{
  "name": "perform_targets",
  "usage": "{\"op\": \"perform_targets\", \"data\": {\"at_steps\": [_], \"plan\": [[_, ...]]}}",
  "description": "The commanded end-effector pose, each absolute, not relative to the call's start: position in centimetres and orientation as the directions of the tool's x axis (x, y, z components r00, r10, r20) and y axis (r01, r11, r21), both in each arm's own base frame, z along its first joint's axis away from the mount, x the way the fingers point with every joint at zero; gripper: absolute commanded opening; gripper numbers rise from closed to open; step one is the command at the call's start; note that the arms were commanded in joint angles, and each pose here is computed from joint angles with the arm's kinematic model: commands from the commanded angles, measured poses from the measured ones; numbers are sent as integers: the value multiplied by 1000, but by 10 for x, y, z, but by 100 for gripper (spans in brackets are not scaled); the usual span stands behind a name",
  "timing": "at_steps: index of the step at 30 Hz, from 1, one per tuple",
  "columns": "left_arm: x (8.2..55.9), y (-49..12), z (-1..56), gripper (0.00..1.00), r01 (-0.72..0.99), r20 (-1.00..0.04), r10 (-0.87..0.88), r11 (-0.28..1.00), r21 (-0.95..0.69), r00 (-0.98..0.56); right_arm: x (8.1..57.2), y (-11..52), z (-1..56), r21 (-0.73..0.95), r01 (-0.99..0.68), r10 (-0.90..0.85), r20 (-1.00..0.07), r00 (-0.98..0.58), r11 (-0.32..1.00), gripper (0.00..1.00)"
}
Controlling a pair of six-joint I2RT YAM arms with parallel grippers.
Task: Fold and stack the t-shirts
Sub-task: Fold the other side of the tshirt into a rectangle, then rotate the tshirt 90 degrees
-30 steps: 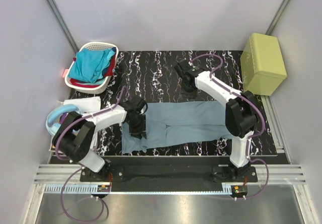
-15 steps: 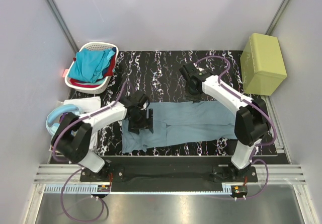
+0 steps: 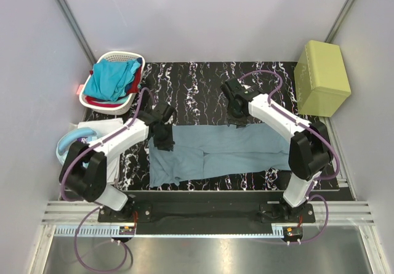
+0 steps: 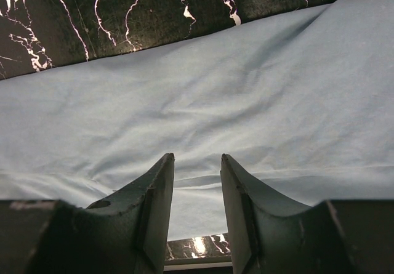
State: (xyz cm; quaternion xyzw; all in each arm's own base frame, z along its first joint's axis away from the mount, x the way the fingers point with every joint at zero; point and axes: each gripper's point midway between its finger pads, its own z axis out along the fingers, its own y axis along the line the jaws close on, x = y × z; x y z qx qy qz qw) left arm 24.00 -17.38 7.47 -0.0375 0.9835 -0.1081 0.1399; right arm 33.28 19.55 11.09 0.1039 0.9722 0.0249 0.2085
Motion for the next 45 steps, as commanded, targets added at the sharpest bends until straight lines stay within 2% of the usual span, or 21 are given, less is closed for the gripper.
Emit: {"op": "perform_targets", "data": {"at_steps": [1, 7, 11, 17, 20, 21, 22, 28, 37, 41, 45], "plan": [[249, -154, 64, 20, -104, -279, -148, 981, -166, -949, 333, 199, 134, 143, 158, 207, -451, -868, 977, 44], [252, -140, 42, 25, -152, -227, -181, 978, -140, -957, 329, 195, 136, 136, 153, 199, -456, -867, 979, 44], [250, -148, 35, 36, -151, -193, -183, 974, -172, -964, 327, 193, 135, 131, 154, 198, -458, -867, 979, 45], [243, -152, 20, 38, -145, -140, -171, 973, -178, -975, 326, 191, 138, 134, 155, 200, -465, -863, 979, 45], [240, -153, 1, 21, -143, -76, -156, 977, -157, -985, 324, 191, 144, 146, 155, 206, -472, -857, 977, 44], [241, -156, -2, 6, -140, -64, -152, 977, -161, -986, 323, 190, 145, 148, 155, 207, -474, -856, 977, 44], [241, -157, -6, 0, -142, -50, -152, 978, -154, -987, 322, 189, 147, 152, 158, 212, -474, -854, 976, 45], [248, -157, -26, 0, -137, -17, -140, 984, -118, -990, 310, 184, 159, 180, 158, 226, -480, -848, 971, 45], [282, -155, -36, 0, -143, 0, -144, 984, -108, -990, 269, 160, 107, 91, 234, 251, -373, -893, 968, 45], [303, -156, -36, 0, -183, 13, -183, 973, -138, -983, 266, 163, 97, 87, 251, 266, -335, -904, 964, 45], [319, -162, -32, 0, -193, -2, -196, 969, -156, -981, 268, 164, 99, 90, 263, 278, -340, -898, 961, 46]]}}
